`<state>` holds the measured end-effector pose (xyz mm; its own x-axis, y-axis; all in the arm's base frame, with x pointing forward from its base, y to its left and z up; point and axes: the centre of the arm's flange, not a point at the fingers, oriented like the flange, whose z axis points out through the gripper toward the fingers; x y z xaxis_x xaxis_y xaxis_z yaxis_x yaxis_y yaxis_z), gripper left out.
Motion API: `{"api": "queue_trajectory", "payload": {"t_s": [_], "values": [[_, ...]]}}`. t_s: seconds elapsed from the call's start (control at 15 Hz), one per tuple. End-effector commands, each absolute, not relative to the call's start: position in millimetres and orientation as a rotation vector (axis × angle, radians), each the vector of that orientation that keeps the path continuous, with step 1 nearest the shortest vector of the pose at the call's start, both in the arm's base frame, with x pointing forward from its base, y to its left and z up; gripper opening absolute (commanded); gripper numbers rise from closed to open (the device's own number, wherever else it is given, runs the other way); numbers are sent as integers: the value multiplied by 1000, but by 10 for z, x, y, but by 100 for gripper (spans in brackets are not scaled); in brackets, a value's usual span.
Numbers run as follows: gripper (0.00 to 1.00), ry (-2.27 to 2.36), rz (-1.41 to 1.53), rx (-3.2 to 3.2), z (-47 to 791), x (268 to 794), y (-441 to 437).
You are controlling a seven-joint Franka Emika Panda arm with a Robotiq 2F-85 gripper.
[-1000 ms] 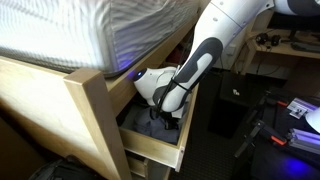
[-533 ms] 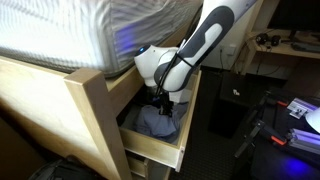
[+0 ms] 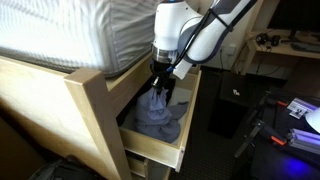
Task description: Pick up the grey cloth from the first drawer and put it in the second drawer.
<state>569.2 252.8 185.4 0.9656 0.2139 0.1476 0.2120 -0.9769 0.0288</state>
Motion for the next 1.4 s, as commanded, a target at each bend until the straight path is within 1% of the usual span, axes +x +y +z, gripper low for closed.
{"api": "queue_trajectory", "payload": {"t_s": [0.0, 0.2, 0.33, 0.6, 0.93, 1.13, 1.33], "values": [[2, 219, 397, 3116, 2500, 5170, 2162], [2, 54, 358, 3136, 2974, 4968, 1917], [2, -92, 390, 3149, 3279, 4828, 1706], [2, -446, 582, 3138, 3914, 4590, 1140], [2, -884, 770, 3052, 4687, 4279, 224], [2, -1140, 878, 3006, 5159, 3920, -220], [2, -1339, 1079, 2942, 5634, 3507, -575]]}}
